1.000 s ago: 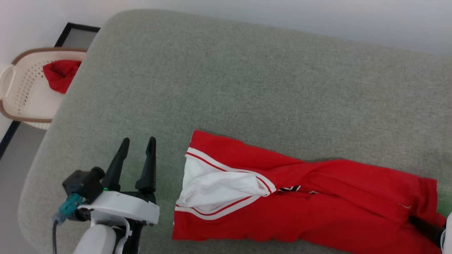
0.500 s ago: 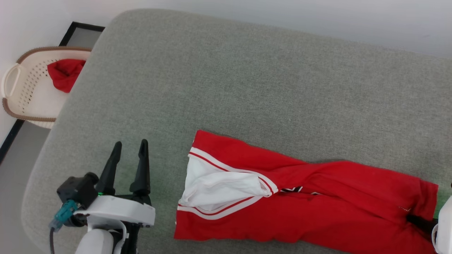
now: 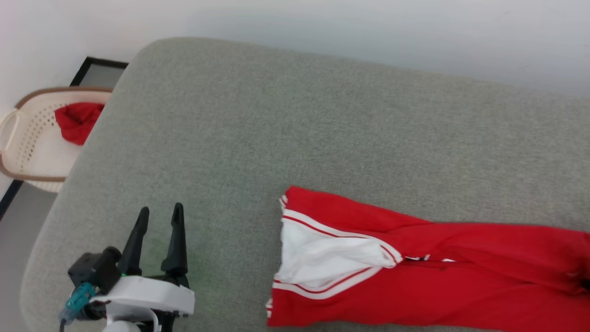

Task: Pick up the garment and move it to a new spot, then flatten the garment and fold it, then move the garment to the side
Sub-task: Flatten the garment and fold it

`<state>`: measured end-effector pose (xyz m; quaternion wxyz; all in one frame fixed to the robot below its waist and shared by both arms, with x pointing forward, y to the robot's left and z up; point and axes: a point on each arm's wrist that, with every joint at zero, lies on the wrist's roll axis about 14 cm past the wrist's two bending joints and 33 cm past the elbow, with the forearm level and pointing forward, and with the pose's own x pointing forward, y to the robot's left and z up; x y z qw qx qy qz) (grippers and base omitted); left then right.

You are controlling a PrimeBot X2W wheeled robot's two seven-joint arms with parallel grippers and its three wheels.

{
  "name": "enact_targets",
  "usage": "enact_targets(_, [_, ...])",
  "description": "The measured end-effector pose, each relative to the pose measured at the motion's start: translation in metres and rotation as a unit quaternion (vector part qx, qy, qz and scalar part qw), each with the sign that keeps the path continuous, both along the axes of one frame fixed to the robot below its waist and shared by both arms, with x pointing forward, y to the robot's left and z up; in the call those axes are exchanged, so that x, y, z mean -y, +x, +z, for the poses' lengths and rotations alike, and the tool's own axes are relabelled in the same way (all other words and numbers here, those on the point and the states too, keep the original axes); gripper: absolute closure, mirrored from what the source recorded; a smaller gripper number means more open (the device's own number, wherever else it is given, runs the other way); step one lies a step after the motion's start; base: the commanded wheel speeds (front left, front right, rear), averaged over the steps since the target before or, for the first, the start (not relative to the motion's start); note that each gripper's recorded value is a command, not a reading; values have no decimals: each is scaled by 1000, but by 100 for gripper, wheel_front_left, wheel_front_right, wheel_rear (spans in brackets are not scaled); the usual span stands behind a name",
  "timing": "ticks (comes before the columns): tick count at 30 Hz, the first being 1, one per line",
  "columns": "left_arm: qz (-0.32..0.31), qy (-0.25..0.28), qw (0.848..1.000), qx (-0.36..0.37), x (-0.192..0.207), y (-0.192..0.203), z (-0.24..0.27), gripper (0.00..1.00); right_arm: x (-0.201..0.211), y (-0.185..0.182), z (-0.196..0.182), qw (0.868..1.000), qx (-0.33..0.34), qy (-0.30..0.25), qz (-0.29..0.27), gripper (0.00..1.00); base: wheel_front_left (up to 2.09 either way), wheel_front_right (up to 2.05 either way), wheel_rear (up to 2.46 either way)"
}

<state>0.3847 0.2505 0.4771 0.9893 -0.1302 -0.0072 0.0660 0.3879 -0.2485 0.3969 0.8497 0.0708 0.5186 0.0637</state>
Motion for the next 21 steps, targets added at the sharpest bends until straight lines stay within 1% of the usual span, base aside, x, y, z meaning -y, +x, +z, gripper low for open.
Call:
enact_targets(9, [-18, 1, 1000, 12, 10, -5, 7, 0, 65, -9, 22, 996, 20, -56, -63, 100, 0, 0, 0])
enact_targets(14, [-28, 2, 1000, 14, 17, -6, 9, 0, 92, -17, 33, 992, 23, -86, -86, 100, 0, 0, 0])
enact_targets(18, [-35, 1, 999, 16, 21, -7, 10, 0, 94, -20, 45, 992, 35, -81, -90, 100, 0, 0, 0])
enact_targets(21, [-40, 0, 999, 17, 24, -9, 11, 0, 79, -22, 54, 994, 47, -48, -81, 100, 0, 0, 0])
